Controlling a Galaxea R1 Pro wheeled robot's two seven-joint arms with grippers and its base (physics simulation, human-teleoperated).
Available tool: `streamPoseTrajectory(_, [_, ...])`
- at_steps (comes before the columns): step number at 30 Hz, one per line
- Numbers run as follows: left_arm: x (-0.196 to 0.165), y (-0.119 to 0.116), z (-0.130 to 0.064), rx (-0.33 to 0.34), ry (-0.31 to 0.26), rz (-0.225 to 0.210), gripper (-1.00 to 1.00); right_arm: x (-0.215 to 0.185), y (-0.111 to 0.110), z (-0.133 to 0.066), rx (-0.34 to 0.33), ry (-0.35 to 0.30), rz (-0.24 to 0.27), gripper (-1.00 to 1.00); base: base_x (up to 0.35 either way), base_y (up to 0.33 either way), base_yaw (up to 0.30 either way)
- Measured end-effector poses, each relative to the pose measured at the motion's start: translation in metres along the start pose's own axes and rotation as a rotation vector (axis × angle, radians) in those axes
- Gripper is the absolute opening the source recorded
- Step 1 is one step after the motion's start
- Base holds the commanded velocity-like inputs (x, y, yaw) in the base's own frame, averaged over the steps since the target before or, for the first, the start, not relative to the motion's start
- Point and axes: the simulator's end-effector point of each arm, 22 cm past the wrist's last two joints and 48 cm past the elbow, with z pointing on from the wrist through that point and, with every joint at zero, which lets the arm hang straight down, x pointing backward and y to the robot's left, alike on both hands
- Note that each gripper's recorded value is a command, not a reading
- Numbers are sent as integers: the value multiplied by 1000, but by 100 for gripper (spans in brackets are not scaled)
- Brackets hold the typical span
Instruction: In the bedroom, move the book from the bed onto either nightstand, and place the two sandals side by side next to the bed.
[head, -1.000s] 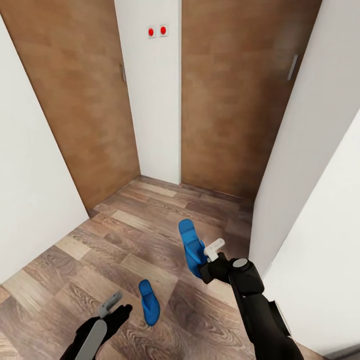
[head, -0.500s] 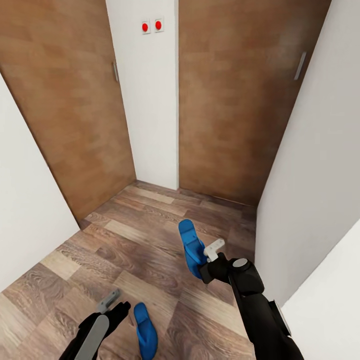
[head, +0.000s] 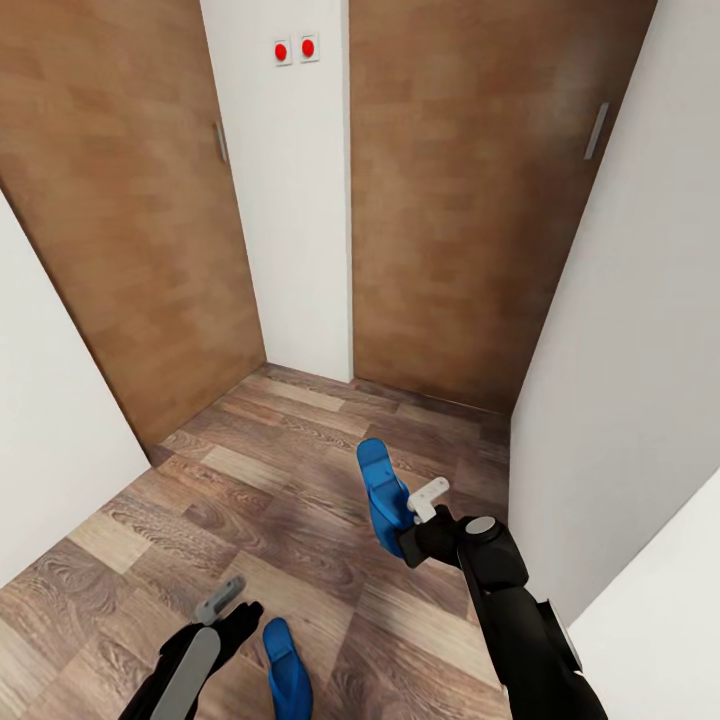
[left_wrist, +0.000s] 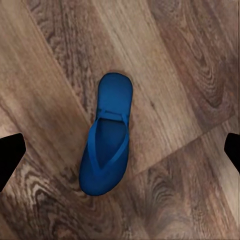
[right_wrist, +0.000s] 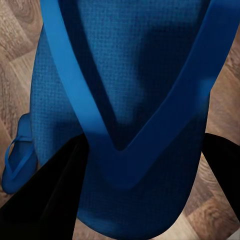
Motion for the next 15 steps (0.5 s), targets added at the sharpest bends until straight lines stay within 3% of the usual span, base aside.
streamPoseTrajectory(5, [-12, -18, 4, -1, 1, -1, 100, -3, -2, -1, 4, -2, 3, -100, 5, 1, -3])
streamPoseTrajectory(8, [-11, -32, 17, -56, 46, 1, 100, -11, -13, -4, 24, 9, 32, -100, 2, 0, -1])
streamPoseTrajectory(15, [-5, -55, 25, -98, 106, 16, 100, -16, -20, -9, 32, 34, 85, -100, 0, 0, 0])
